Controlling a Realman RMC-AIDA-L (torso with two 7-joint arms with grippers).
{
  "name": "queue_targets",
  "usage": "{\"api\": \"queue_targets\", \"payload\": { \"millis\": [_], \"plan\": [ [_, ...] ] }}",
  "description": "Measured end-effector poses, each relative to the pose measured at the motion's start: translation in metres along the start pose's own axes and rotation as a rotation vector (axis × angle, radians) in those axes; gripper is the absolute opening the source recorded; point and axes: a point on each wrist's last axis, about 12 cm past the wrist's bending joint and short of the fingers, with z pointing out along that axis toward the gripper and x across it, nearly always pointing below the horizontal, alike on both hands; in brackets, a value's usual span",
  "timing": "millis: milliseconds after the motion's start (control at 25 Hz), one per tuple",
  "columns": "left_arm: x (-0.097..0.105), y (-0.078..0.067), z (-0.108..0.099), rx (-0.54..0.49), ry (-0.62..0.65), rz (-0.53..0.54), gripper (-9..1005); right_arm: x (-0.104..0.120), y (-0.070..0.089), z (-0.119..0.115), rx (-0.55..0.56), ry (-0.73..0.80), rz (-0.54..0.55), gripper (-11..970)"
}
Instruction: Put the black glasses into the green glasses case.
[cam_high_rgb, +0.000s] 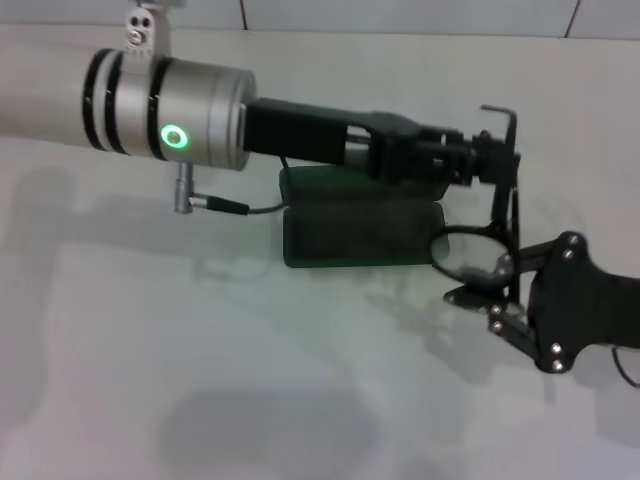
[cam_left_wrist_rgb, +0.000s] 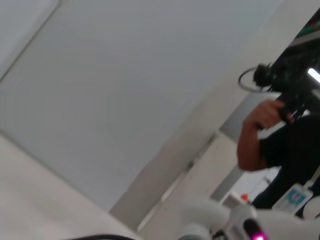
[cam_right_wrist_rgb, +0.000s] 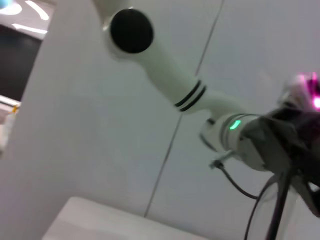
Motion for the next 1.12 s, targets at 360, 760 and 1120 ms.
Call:
{"api": "queue_targets", "payload": {
  "millis": [360,760,1120],
  "plan": [
    [0.006,0.004,0.010,-0.026,0.087,-0.018,517,0.002,0.001,0.005,-0.039,0.021,0.000,117],
    [0.006,0.009,0.019,-0.059,0.142,-0.047,516,0.001,-0.001,0.004,-0.037,0.024,-0.021,117],
    [0.006,0.021,0.001,-0.189,0.051,-0.026,515,-0.009,0.010,-0.010,-0.017,-0.062,-0.049,117]
  ]
}}
